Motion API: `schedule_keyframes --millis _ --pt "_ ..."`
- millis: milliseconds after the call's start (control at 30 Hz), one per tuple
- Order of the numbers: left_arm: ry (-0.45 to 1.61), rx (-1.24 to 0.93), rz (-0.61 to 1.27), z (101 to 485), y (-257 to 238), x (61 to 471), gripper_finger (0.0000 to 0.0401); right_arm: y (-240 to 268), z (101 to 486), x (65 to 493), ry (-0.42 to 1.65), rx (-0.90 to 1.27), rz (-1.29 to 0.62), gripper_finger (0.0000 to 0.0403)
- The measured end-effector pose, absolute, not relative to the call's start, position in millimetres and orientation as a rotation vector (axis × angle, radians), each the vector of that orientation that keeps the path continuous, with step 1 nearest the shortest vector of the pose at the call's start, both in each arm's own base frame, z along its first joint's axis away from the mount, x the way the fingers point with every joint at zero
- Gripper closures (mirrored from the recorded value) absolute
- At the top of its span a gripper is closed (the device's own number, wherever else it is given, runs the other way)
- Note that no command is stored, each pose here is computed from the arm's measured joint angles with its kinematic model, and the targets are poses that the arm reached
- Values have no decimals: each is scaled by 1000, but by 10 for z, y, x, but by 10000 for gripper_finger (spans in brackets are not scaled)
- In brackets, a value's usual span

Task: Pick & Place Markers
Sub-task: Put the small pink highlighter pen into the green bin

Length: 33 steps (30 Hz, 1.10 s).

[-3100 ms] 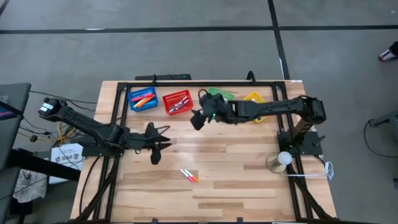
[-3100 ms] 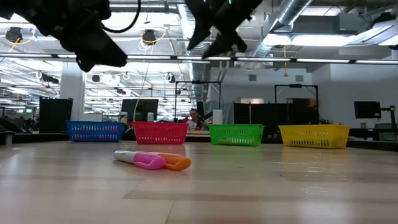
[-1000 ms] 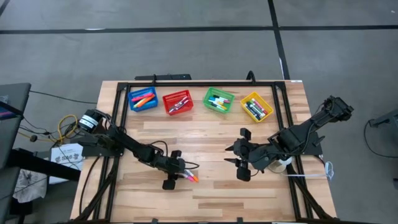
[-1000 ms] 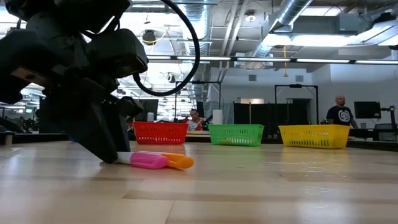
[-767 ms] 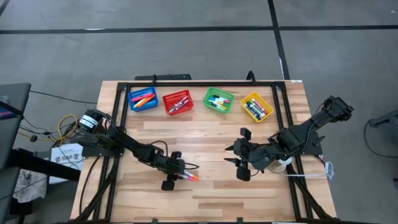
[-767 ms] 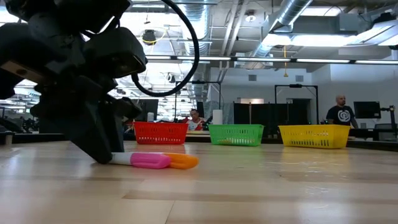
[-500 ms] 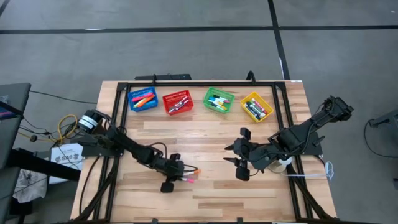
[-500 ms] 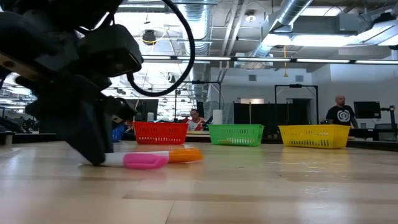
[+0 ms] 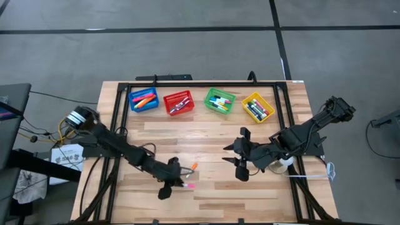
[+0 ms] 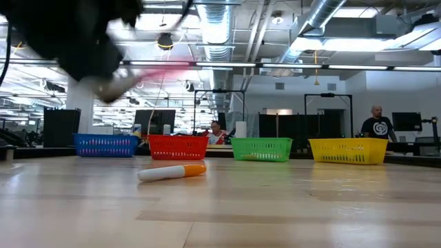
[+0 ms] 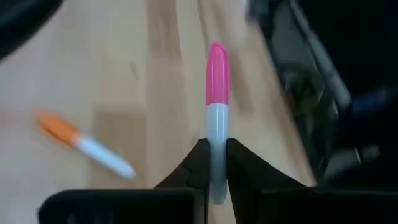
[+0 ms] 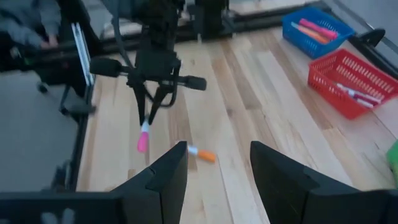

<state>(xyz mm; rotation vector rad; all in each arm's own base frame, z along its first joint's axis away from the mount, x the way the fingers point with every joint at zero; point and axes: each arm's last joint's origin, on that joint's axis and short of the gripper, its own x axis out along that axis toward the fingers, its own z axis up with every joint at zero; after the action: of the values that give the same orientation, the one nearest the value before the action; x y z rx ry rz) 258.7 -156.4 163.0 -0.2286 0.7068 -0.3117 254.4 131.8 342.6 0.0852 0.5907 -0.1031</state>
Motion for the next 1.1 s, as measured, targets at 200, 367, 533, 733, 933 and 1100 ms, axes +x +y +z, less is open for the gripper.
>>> schedule_keyframes --millis 200,367,533,733,933,1100 --pt "293 -194 -162 2385 -1397 2462 364 1233 3518 2658 487 157 -124 240" --pt "14 -234 34 2896 -1198 2264 369 1110 3564 2742 435 188 -159 241" --pt "-118 -265 56 3103 -1138 2180 368 995 3676 2853 333 215 -107 240" --pt "-158 -290 35 3079 -1189 2256 369 992 3728 3085 191 214 24 225" --pt "-152 -293 -29 2986 -1270 2348 368 1035 3552 3365 160 192 108 189" --pt "-152 -308 -46 2981 -1298 2340 367 1065 3461 3508 128 206 160 159"
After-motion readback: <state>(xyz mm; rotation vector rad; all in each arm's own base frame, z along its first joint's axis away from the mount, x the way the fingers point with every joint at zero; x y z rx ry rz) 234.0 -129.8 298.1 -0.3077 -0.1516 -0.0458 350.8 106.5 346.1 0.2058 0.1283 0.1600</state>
